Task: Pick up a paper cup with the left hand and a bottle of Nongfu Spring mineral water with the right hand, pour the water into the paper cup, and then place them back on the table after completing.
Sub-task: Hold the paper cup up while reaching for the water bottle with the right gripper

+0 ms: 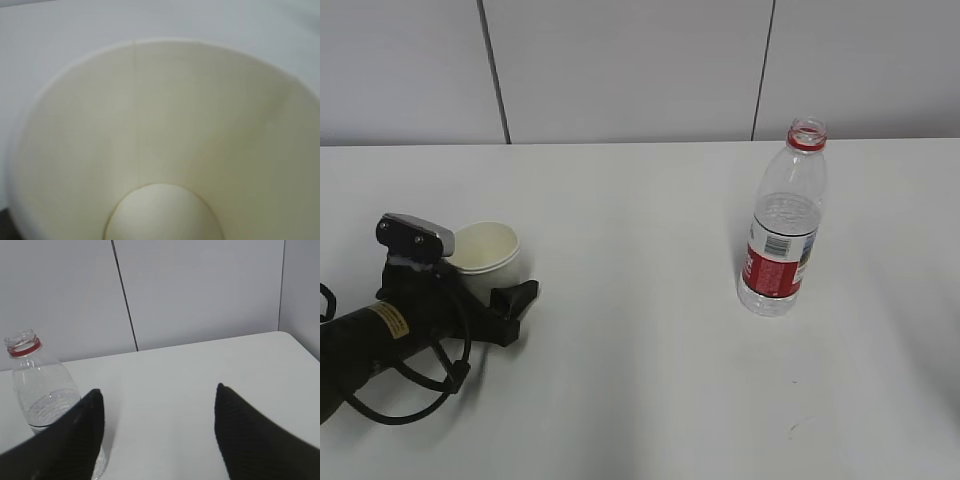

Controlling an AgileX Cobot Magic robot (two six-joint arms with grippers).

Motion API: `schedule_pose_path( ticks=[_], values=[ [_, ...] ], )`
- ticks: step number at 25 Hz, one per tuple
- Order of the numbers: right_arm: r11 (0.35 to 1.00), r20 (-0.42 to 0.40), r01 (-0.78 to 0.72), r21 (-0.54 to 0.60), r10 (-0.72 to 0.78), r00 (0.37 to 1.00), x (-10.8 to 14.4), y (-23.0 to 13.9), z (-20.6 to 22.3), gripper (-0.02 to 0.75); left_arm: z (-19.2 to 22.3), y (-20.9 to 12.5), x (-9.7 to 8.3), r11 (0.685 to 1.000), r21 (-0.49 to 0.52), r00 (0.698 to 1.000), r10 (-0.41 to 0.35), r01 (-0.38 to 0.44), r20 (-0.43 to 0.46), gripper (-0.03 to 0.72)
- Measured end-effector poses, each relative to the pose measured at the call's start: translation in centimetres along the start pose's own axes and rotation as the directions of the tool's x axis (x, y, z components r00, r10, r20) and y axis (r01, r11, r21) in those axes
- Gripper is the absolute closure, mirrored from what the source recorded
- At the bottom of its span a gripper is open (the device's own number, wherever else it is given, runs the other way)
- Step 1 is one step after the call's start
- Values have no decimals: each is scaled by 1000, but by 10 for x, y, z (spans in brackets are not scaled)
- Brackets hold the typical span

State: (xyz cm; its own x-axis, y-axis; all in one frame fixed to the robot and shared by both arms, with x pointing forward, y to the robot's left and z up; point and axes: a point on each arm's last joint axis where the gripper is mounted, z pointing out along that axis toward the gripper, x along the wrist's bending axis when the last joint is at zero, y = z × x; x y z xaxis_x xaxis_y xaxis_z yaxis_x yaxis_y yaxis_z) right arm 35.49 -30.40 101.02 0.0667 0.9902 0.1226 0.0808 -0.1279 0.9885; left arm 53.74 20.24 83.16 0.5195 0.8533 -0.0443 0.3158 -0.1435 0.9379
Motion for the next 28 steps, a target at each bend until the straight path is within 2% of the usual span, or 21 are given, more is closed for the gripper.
schedule_pose_path(
  ticks=[8, 13, 18, 21, 24, 28],
  values=[
    [1000, 1, 0, -16, 0, 1000, 0, 1, 0, 224, 0, 0, 0, 1000, -2, 1000, 0, 0, 0, 283],
    [999, -2, -28, -16, 28, 1000, 0, 1, 0, 224, 0, 0, -1, 1000, -3, 1000, 3, -3, 6, 297],
    [1000, -36, 18, 6, -18, 999, 3, -2, 9, 224, 0, 0, -1, 1000, -2, 1000, 6, -6, 14, 298],
    [996, -112, 84, 15, -82, 990, 11, -5, 21, 224, 0, 0, -1, 1000, -2, 1000, 6, -6, 14, 298],
    [987, -224, 156, 27, -146, 964, 20, -14, 35, 224, 0, 0, -1, 1000, -2, 1000, 7, -7, 16, 298],
    [987, -327, 154, 55, -128, 936, 28, -29, 52, 224, 0, 0, -2, 1000, -2, 1000, 8, -8, 19, 299]
  ],
)
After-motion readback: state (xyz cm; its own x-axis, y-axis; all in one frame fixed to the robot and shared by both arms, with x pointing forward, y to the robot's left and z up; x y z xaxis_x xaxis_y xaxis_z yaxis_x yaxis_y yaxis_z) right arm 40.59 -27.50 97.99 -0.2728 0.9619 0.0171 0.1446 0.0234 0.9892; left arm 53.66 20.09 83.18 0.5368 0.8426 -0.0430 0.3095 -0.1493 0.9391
